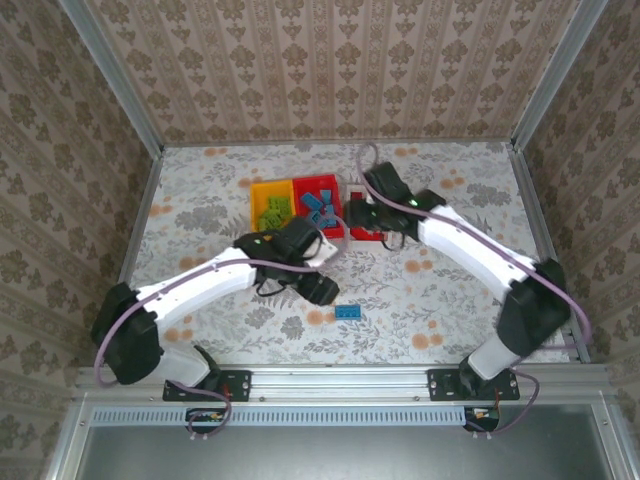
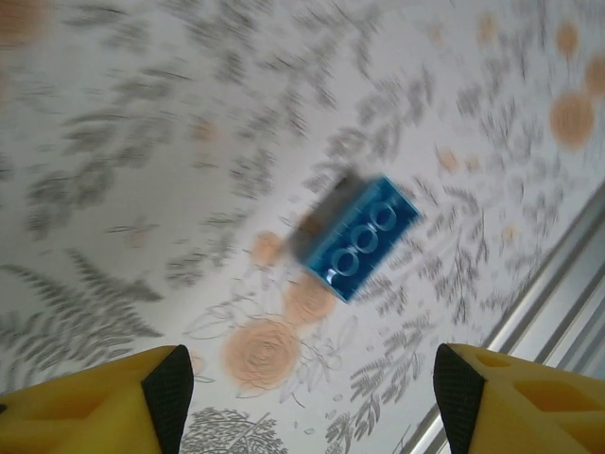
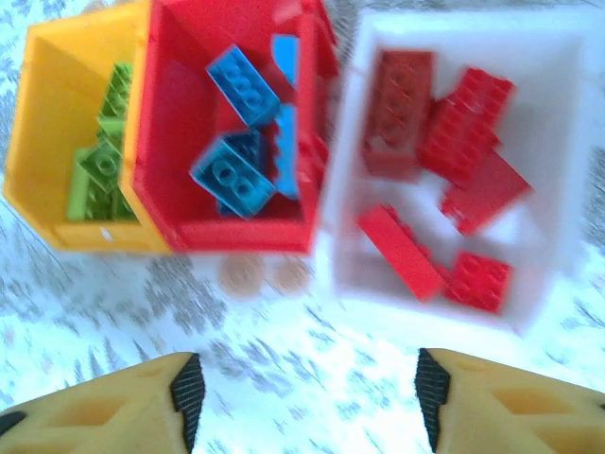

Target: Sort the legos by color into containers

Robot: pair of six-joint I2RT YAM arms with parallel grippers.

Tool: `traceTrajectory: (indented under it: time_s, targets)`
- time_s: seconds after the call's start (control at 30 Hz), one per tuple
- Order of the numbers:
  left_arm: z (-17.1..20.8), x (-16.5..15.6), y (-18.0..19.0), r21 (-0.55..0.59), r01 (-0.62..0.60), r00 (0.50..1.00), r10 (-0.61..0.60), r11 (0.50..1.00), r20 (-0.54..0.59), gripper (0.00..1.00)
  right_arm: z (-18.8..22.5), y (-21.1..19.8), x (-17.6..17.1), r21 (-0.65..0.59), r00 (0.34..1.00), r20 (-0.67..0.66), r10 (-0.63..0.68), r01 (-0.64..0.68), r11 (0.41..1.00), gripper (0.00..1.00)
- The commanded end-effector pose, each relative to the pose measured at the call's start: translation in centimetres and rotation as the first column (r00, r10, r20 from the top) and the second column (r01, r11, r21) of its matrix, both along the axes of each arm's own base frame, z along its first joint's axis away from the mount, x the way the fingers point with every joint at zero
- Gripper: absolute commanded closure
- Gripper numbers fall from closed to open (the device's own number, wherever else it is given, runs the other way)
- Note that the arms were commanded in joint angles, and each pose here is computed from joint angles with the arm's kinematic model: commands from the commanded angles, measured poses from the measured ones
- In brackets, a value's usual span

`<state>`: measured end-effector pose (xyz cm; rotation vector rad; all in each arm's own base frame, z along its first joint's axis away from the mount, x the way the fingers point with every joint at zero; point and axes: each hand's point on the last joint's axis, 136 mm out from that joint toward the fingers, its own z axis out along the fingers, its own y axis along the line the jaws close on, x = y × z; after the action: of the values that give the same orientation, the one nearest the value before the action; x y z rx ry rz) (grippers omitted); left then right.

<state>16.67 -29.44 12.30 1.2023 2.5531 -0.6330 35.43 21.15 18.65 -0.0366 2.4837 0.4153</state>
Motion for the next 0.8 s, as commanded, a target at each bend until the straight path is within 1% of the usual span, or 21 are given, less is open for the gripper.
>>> traceTrajectory:
  time_s: [0.0,0.07,0.13,0.2,0.3,0.37,0.43,0.5,0.57,0.67,0.77]
  targets:
    - [-1.1,-1.3,-0.8,0.106,0.197,0.976,-0.205,0.975,0.075,0.28,-1.4,-1.0,-3.8,0.069,0.997,0.014,0.073,-0.074,0.995,0.29]
    - [-2.0,-1.8,-1.9,0.160,0.271,0.950,-0.291,0.949,0.113,0.28,-1.7,-1.5,-6.6,0.123,0.994,0.001,0.105,-0.105,0.987,0.26]
    - [-3.4,-2.3,-2.9,0.215,0.350,0.913,-0.383,0.912,0.141,0.28,-1.8,-1.9,-9.2,0.188,0.991,-0.024,0.128,-0.122,0.975,0.24]
    - [-4.7,-2.6,-3.6,0.242,0.395,0.888,-0.436,0.887,0.150,0.29,-1.5,-2.3,-11.2,0.258,0.990,-0.041,0.134,-0.119,0.959,0.23]
    - [-6.0,-2.6,-4.2,0.255,0.423,0.866,-0.470,0.870,0.167,0.29,-1.8,-3.7,-14.1,0.342,0.987,-0.125,0.097,-0.049,0.939,0.22]
    - [-6.7,-2.3,-4.2,0.275,0.423,0.862,-0.477,0.863,0.171,0.28,-2.1,-4.2,-16.2,0.411,0.978,-0.185,0.092,-0.008,0.912,0.23]
    - [-7.4,-2.2,-4.2,0.298,0.424,0.859,-0.484,0.855,0.169,0.28,-2.4,-5.9,-17.9,0.389,0.973,-0.226,0.049,0.043,0.920,0.23]
    - [-7.9,-2.1,-4.4,0.312,0.426,0.855,-0.491,0.849,0.168,0.29,-2.1,-7.1,-19.0,0.380,0.969,-0.245,0.031,0.067,0.923,0.23]
    - [-8.4,-2.0,-4.7,0.320,0.429,0.854,-0.495,0.845,0.160,0.29,-2.0,-7.5,-19.5,0.395,0.963,-0.268,0.028,0.083,0.915,0.24]
    - [-9.3,-1.7,-5.0,0.336,0.425,0.858,-0.492,0.841,0.147,0.30,-2.1,-7.3,-19.4,0.402,0.960,-0.278,0.037,0.081,0.912,0.26]
    - [-10.2,-1.0,-5.0,0.367,0.393,0.870,-0.470,0.843,0.149,0.31,-2.0,-7.1,-18.9,0.406,0.961,-0.275,0.036,0.082,0.910,0.27]
